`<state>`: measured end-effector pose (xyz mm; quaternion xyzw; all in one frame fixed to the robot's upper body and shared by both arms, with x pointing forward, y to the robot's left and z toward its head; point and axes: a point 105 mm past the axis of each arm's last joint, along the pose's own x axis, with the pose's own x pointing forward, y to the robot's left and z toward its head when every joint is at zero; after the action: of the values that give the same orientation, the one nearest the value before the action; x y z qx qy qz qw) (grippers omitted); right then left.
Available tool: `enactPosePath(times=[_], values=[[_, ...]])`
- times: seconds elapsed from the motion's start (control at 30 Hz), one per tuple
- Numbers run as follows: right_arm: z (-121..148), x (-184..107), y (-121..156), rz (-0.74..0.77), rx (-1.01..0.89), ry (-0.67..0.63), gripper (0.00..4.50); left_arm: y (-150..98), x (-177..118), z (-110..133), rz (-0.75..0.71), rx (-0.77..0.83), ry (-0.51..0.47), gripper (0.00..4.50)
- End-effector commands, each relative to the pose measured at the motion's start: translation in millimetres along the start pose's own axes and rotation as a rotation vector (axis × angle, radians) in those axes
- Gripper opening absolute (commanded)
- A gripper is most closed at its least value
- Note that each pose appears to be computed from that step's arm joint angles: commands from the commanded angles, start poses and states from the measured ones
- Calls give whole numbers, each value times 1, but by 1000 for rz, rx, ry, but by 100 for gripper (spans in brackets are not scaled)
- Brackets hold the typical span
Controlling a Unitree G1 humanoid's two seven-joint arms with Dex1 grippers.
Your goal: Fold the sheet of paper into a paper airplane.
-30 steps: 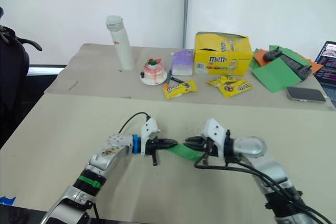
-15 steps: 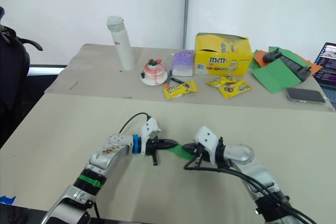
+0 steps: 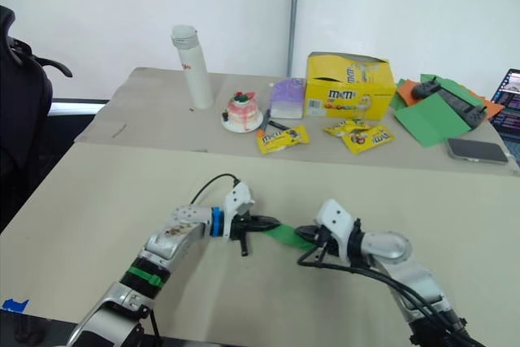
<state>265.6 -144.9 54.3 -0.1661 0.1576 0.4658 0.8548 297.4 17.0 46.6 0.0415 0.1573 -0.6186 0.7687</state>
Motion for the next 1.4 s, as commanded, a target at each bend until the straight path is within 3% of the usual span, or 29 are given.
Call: enactPosePath(times=[0.03,0.2,0.43,0.53,0.7,0.87,1.4], values=[[-17,-16,-3,-29,32,55,4,-7,8,-24,-22,-46,80,0],[-25,-34,-4,-52,49,78,4,-6,7,-24,-23,-51,80,0],[36,-24,-15,-64,20,-184,4,-6,8,-24,-28,-58,76,0],[45,-13,-12,-23,-7,-195,4,-6,8,-23,-27,-59,76,0],[26,7,-7,43,-101,-91,4,-6,6,-24,-27,-51,88,0],[9,6,-9,86,-193,-22,4,-6,4,-25,-23,-61,91,0],[-6,-24,28,266,-183,-37,4,-7,6,-25,-36,-68,92,0]])
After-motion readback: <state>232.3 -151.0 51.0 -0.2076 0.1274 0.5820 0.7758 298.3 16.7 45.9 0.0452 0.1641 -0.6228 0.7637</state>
